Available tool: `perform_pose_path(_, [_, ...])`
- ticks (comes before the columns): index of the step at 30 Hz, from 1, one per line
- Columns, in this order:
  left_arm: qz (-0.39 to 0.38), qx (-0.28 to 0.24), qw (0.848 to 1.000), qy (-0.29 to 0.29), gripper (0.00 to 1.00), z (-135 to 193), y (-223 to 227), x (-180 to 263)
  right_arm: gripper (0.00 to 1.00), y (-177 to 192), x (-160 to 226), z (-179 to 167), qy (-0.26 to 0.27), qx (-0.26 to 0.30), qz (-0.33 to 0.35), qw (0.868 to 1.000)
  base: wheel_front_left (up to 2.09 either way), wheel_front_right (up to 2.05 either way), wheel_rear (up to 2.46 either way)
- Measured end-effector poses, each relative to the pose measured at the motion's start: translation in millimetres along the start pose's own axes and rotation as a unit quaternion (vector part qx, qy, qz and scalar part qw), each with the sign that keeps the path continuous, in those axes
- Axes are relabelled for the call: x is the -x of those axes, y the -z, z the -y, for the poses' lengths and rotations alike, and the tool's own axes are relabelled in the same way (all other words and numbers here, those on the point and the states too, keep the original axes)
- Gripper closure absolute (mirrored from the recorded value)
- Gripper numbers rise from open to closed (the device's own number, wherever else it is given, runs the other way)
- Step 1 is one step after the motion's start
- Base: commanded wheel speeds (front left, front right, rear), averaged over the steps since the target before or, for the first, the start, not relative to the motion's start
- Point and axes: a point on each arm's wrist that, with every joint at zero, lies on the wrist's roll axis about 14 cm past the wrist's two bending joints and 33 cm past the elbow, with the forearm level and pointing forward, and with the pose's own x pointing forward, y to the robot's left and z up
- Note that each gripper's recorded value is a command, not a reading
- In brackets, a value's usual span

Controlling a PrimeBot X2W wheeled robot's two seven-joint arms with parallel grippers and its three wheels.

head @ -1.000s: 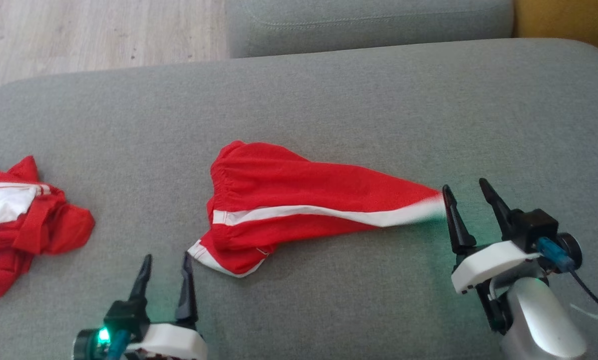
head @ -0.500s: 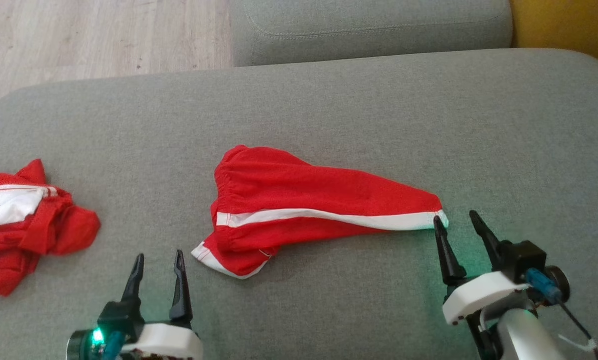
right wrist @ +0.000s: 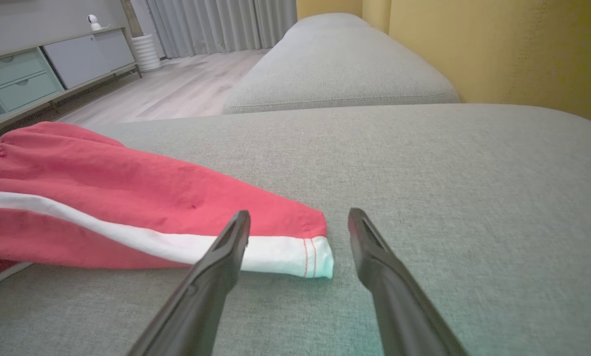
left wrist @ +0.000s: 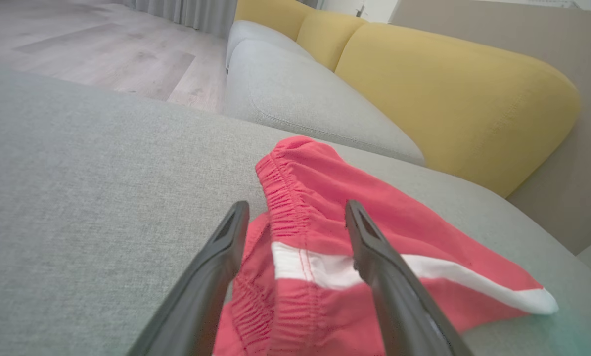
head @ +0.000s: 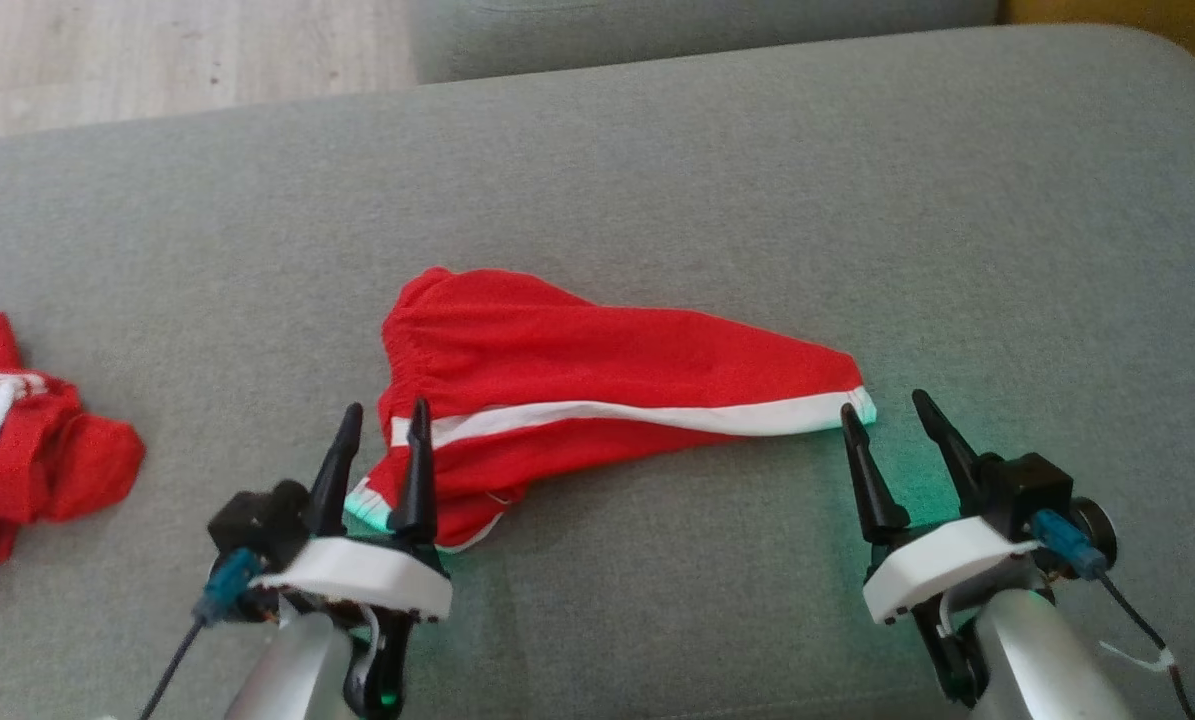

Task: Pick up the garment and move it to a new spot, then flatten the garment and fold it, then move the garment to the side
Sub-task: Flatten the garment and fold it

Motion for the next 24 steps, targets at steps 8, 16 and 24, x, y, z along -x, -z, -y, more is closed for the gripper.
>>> perform_pose_path(8, [-0.059, 0.032, 0.998, -0.003, 0.0, -0.3, 36.1, -6.8, 0.0, 6.8, 5.0, 13.7, 0.022, -0.008, -0.009, 1.0, 0.0, 0.0, 0.0])
perform_pose_path(16, [-0.069, 0.062, 0.995, 0.025, 0.0, 19.6, 40.7, -9.8, 0.0, 9.4, 2.2, 11.3, 0.018, -0.013, -0.012, 1.0, 0.0, 0.0, 0.0])
perform_pose_path(24, [-0.038, 0.054, 0.997, 0.032, 1.0, 18.7, 19.7, -15.2, 0.0, 12.1, -1.0, 5.2, 0.009, -0.016, -0.017, 1.0, 0.0, 0.0, 0.0])
